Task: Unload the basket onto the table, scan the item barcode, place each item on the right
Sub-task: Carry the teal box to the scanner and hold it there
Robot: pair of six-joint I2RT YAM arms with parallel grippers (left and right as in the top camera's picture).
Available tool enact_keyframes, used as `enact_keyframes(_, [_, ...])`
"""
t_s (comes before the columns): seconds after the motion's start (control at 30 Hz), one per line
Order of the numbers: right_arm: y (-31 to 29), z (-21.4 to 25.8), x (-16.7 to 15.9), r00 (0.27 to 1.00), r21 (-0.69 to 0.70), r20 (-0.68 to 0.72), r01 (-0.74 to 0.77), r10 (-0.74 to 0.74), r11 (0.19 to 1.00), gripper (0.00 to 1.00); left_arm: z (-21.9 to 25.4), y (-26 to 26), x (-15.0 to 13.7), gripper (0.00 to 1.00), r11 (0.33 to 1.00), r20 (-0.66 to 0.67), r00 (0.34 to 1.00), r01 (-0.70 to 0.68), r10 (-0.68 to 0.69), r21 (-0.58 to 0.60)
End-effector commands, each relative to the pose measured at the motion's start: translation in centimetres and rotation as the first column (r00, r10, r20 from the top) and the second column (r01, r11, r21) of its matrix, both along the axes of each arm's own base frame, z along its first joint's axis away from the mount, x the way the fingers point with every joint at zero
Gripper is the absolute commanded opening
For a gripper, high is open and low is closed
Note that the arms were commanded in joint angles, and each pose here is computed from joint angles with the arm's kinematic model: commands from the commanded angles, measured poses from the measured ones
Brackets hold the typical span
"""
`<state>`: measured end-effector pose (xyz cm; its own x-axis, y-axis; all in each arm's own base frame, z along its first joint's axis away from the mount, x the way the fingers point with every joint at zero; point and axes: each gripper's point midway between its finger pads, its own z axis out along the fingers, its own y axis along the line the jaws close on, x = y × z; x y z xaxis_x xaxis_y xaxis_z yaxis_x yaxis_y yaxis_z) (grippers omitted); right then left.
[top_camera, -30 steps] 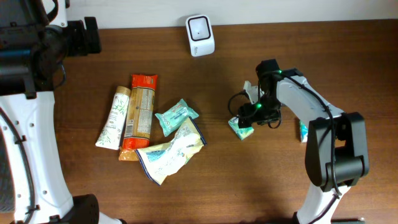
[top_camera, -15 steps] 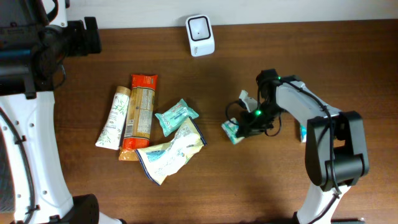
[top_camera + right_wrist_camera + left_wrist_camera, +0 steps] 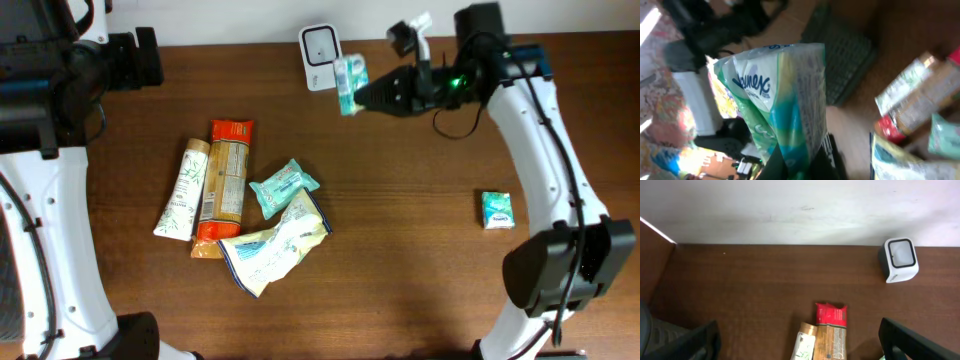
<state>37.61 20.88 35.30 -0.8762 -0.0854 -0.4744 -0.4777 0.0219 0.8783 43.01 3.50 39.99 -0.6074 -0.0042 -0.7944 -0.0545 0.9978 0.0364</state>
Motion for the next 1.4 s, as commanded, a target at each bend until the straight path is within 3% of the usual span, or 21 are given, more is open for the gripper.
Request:
enact_keyframes(0.0, [-1.2, 8.0, -2.9, 0.984, 0.057, 0.177, -0.004, -0.006, 0.998, 0.04, 0.8, 0.1, -0.3, 0.99, 1.0, 0.019, 1.0, 0.002, -0.002, 0.015])
enact_keyframes(0.1, [-1.6, 10.9, -4.7, 0.961, 0.063, 0.275, -0.003, -0.014, 0.998, 0.04, 0.8, 0.1, -0.3, 0.99, 1.0, 0.019, 1.0, 0.002, -0.002, 0.015])
enact_keyframes(0.2, [-1.6, 11.2, -4.9, 0.958, 0.06, 0.285, 0.0, -0.017, 0.998, 0.04, 0.8, 0.1, -0.3, 0.99, 1.0, 0.019, 1.0, 0.002, -0.002, 0.015])
enact_keyframes(0.33, [-1.6, 6.7, -0.7, 0.929, -0.193, 0.324, 0.25, -0.179, 0.949, 0.04, 0.8, 0.1, -0.3, 0.99, 1.0, 0.019, 1.0, 0.002, -0.002, 0.015])
enact_keyframes(0.37, [-1.6, 4.8, 0.8, 0.908, -0.302, 0.35, 0.344, -0.232, 0.889, 0.04, 0.8, 0.1, -0.3, 0.99, 1.0, 0.019, 1.0, 0.002, -0.002, 0.015])
enact_keyframes(0.43, [-1.9, 1.9, 4.3, 0.827, -0.472, 0.433, 0.547, -0.359, 0.692, 0.04, 0.8, 0.1, -0.3, 0.99, 1.0, 0.019, 1.0, 0.002, -0.002, 0.015])
enact_keyframes(0.47, [-2.0, 1.6, 5.2, 0.802, -0.485, 0.46, 0.586, -0.381, 0.649, 0.04, 0.8, 0.1, -0.3, 0.99, 1.0, 0.019, 1.0, 0.002, -0.002, 0.015])
enact_keyframes(0.53, [-2.4, 1.1, 9.0, 0.665, -0.485, 0.609, 0.744, -0.433, 0.46, 0.04, 0.8, 0.1, -0.3, 0.99, 1.0, 0.019, 1.0, 0.002, -0.002, 0.015])
enact_keyframes(0.63, [-1.2, -0.2, 13.8, 0.489, -0.422, 0.809, 0.87, -0.327, 0.256, 0.04, 0.8, 0.1, -0.3, 0.99, 1.0, 0.019, 1.0, 0.001, -0.001, 0.015])
enact_keyframes(0.77, [1.9, -6.2, 20.7, 0.326, -0.325, 0.945, 0.942, 0.007, 0.078, 0.04, 0.8, 0.1, -0.3, 0.99, 1.0, 0.019, 1.0, 0.002, -0.002, 0.015])
enact_keyframes(0.87, [3.8, -13.6, 25.1, 0.272, -0.304, 0.915, 0.951, 0.299, 0.063, 0.04, 0.8, 0.1, -0.3, 0.99, 1.0, 0.019, 1.0, 0.002, -0.002, 0.015])
enact_keyframes(0.93, [3.5, -16.9, 26.5, 0.268, -0.292, 0.886, 0.956, 0.379, 0.008, 0.04, 0.8, 0.1, -0.3, 0.99, 1.0, 0.019, 1.0, 0.001, -0.001, 0.015])
enact_keyframes(1.07, [2.2, -20.2, 27.4, 0.291, -0.284, 0.877, 0.956, 0.382, -0.076, 0.04, 0.8, 0.1, -0.3, 0.99, 1.0, 0.019, 1.0, 0.002, -0.002, 0.015])
enact_keyframes(1.37, [1.7, -20.7, 27.7, 0.298, -0.292, 0.877, 0.953, 0.377, -0.074, 0.04, 0.8, 0.1, -0.3, 0.99, 1.0, 0.019, 1.0, 0.002, -0.002, 0.015])
